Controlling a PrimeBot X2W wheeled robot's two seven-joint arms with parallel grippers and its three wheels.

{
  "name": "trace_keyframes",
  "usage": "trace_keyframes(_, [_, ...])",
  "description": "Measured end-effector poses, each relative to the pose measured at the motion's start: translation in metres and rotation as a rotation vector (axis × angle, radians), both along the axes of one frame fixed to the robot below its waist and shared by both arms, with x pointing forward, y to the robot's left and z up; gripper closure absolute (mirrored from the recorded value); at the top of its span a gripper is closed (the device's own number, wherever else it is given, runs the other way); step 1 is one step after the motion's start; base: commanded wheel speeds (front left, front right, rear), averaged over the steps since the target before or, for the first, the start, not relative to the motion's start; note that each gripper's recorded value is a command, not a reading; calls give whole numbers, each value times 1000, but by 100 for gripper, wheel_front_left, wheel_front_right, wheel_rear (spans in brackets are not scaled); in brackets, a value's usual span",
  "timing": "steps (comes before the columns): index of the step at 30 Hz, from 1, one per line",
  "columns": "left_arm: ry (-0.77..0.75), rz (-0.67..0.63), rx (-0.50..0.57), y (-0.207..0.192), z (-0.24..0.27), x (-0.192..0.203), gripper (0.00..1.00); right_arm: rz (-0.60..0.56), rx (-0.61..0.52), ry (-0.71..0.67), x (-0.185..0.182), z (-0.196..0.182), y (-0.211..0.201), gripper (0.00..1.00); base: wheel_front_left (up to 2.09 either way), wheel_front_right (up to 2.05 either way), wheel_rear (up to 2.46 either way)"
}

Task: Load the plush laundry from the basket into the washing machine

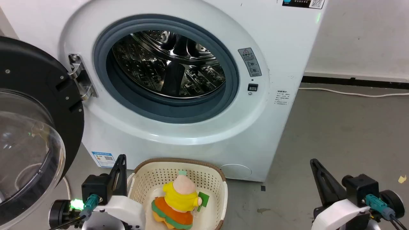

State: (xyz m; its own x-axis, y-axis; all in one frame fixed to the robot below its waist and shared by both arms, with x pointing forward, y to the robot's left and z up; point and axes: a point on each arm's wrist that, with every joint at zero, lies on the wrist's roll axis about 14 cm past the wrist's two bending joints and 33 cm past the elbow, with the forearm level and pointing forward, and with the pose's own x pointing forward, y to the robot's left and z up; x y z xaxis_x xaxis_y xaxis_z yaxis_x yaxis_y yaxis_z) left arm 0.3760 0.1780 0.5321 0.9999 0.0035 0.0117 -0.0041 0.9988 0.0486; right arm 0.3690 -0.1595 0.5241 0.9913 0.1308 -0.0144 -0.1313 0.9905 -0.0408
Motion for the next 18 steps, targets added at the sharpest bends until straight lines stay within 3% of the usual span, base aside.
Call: trace_keyframes(18, [0, 0, 0, 0, 0, 0, 100, 0, 0, 0, 0, 0, 0, 100, 0, 0, 0])
